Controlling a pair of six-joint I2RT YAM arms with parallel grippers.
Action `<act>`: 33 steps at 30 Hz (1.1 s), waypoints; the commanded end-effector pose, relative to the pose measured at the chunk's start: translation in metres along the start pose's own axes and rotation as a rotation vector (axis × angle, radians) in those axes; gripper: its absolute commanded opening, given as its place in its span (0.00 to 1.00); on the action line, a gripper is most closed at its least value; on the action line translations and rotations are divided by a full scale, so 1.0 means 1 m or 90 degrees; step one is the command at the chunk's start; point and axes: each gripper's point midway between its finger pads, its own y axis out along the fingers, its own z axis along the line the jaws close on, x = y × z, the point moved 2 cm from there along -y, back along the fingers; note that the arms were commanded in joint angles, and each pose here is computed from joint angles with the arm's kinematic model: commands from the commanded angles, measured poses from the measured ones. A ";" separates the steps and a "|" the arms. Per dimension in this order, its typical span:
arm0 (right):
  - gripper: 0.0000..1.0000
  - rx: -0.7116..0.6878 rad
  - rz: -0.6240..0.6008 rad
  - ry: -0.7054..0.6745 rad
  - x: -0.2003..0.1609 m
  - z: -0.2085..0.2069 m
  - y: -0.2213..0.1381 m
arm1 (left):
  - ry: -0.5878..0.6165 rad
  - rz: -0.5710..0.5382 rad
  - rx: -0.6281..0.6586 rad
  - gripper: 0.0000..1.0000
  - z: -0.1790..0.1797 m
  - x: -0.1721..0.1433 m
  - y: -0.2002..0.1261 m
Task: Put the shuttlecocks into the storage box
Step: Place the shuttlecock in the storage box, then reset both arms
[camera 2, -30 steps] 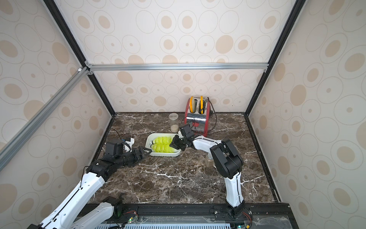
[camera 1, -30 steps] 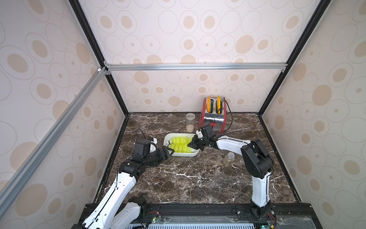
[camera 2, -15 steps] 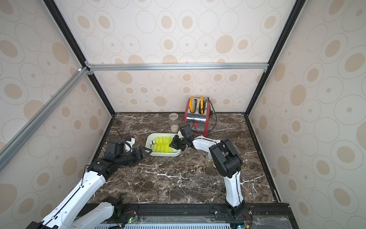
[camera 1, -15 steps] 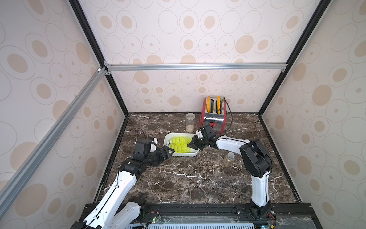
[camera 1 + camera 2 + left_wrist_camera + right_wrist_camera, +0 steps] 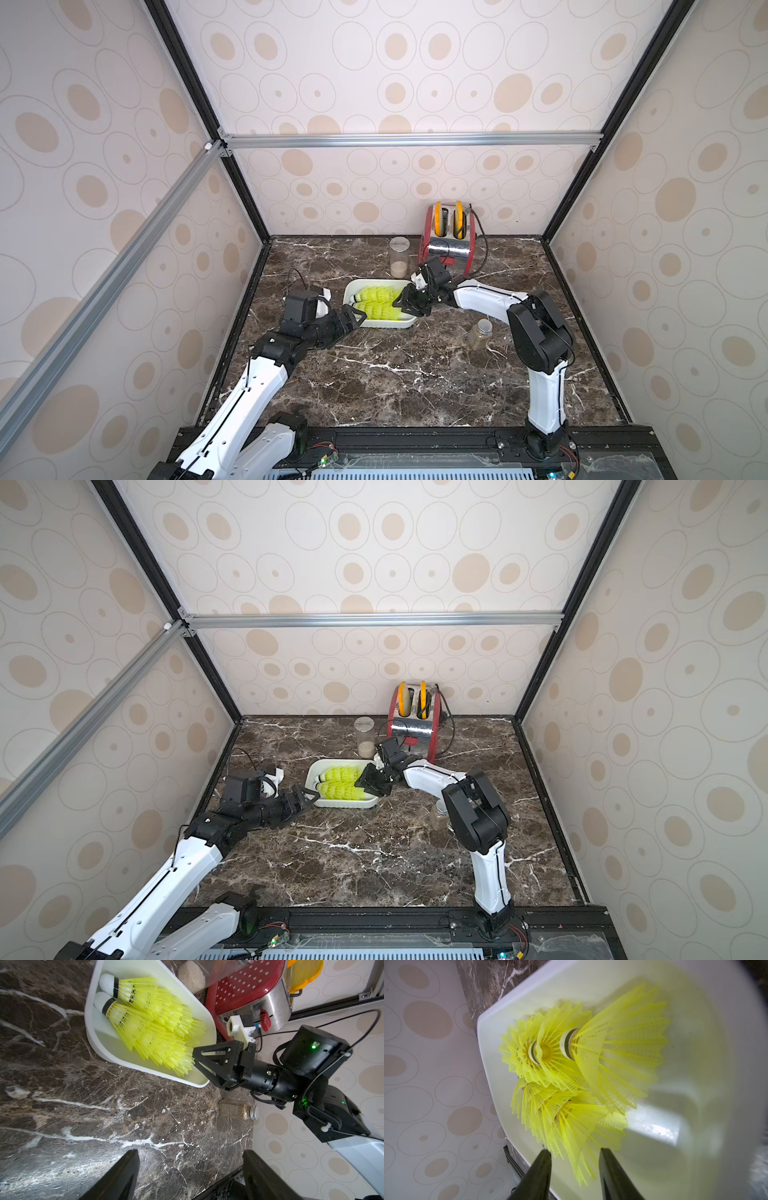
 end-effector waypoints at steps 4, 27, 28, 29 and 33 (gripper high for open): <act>0.44 0.004 -0.027 -0.029 0.006 0.015 -0.020 | 0.023 -0.022 -0.031 0.81 -0.018 0.009 -0.008; 0.38 -0.099 -0.111 -0.248 0.003 0.029 -0.102 | 0.033 -0.043 -0.034 0.81 -0.025 0.014 -0.016; 0.39 -0.108 -0.112 -0.264 0.002 0.029 -0.106 | 0.033 -0.043 -0.034 0.81 -0.025 0.014 -0.016; 0.39 -0.115 -0.114 -0.277 0.002 0.028 -0.110 | 0.033 -0.043 -0.034 0.81 -0.025 0.014 -0.016; 0.42 -0.139 -0.114 -0.338 -0.005 0.026 -0.126 | 0.039 -0.045 -0.034 0.81 -0.027 0.015 -0.017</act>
